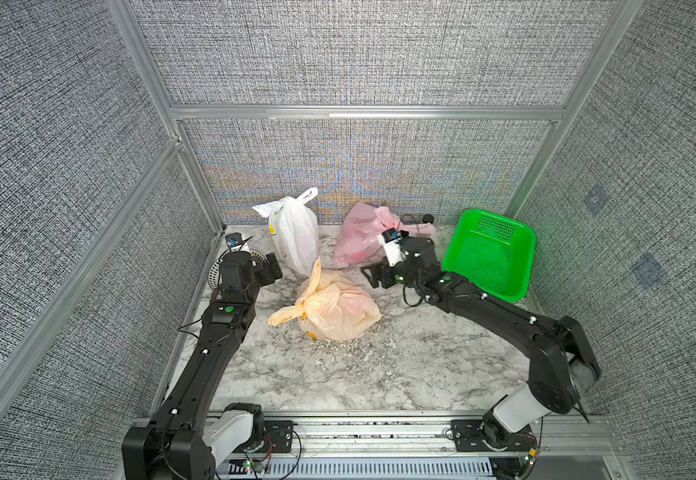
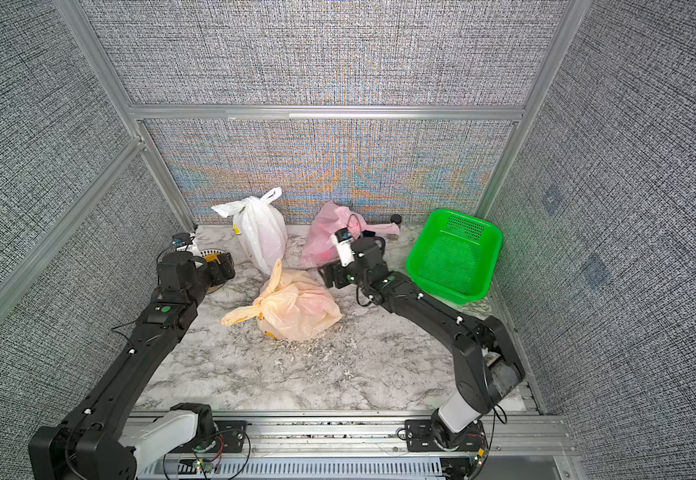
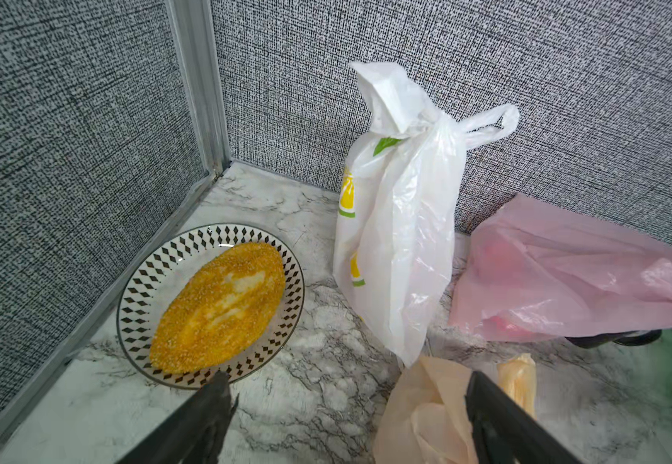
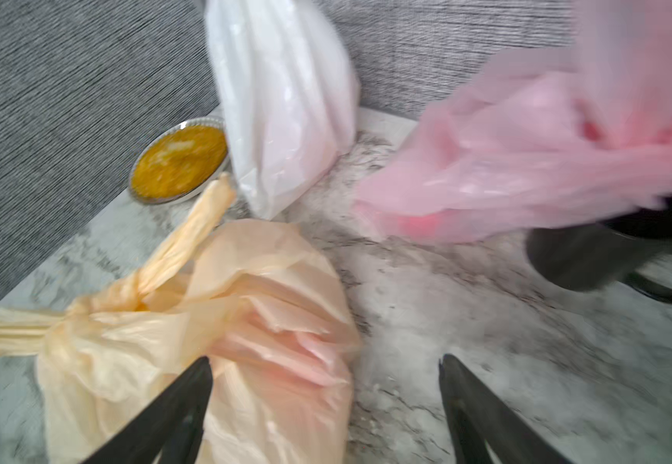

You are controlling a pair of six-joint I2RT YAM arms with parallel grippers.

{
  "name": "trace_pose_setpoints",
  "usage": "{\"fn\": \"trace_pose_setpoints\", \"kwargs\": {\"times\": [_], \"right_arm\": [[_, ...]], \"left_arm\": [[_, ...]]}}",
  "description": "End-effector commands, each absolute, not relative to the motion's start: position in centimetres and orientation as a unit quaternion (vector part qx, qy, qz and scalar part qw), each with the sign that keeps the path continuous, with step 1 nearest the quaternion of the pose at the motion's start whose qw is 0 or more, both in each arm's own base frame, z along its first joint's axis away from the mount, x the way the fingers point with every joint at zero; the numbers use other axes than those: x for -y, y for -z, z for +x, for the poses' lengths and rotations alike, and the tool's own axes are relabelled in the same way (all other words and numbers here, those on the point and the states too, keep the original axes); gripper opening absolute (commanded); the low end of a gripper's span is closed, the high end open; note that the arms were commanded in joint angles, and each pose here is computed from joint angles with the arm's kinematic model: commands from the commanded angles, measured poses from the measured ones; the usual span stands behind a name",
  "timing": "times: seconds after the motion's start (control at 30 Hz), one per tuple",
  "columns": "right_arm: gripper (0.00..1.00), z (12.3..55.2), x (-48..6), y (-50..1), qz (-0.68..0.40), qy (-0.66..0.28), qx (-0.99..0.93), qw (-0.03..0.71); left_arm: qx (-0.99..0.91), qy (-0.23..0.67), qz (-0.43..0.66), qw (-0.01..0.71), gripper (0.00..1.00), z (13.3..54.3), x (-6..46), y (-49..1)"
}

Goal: Untie the knot of a plastic bag & take out the apple
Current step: Untie the plastic bag at the center of the board.

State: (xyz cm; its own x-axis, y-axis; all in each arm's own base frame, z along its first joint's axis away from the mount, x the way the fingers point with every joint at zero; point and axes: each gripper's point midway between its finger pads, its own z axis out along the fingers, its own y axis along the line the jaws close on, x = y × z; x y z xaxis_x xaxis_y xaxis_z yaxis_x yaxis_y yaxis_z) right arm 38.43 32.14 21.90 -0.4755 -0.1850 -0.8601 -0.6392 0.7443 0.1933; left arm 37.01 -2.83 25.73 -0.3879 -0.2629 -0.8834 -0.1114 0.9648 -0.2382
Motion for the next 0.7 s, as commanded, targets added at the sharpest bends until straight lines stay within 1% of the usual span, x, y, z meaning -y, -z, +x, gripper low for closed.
{"fn": "trace_pose_setpoints", "kwargs": {"times": [0.0, 0.1, 0.27, 0.4, 0.53, 0.6, 0.63, 0.67], "right_arm": [[0.89, 36.6, -36.1, -21.6, -0.319, -0.254, -0.806, 0.429], [0.89, 35.2, -39.8, -22.0, -0.358, -0.272, -0.787, 0.422], [0.90, 33.7, -43.7, -20.5, -0.410, -0.248, -0.771, 0.420], [0.90, 32.9, -44.8, -18.9, -0.433, -0.235, -0.773, 0.401], [0.89, 33.2, -43.6, -16.2, -0.433, -0.188, -0.797, 0.377], [0.79, 33.1, -43.0, -15.5, -0.435, -0.174, -0.801, 0.373], [0.70, 33.0, -42.7, -15.1, -0.437, -0.171, -0.803, 0.368], [0.56, 33.0, -42.5, -15.0, -0.438, -0.172, -0.804, 0.365]], "left_arm": [[-0.854, 0.084, -0.114, 0.500, 0.90, 35.2, 3.7, -24.2], [-0.859, 0.097, -0.114, 0.490, 0.87, 34.4, 4.3, -23.8], [-0.865, 0.114, -0.103, 0.478, 0.86, 33.5, 5.6, -23.1], [-0.868, 0.127, -0.090, 0.472, 0.86, 33.4, 6.7, -22.7], [-0.873, 0.132, -0.071, 0.463, 0.87, 33.6, 8.0, -22.2], [-0.876, 0.136, -0.059, 0.459, 0.87, 33.7, 8.7, -21.9], [-0.877, 0.139, -0.050, 0.457, 0.86, 33.8, 9.3, -21.8], [-0.878, 0.142, -0.040, 0.455, 0.86, 33.9, 9.9, -21.7]]}}
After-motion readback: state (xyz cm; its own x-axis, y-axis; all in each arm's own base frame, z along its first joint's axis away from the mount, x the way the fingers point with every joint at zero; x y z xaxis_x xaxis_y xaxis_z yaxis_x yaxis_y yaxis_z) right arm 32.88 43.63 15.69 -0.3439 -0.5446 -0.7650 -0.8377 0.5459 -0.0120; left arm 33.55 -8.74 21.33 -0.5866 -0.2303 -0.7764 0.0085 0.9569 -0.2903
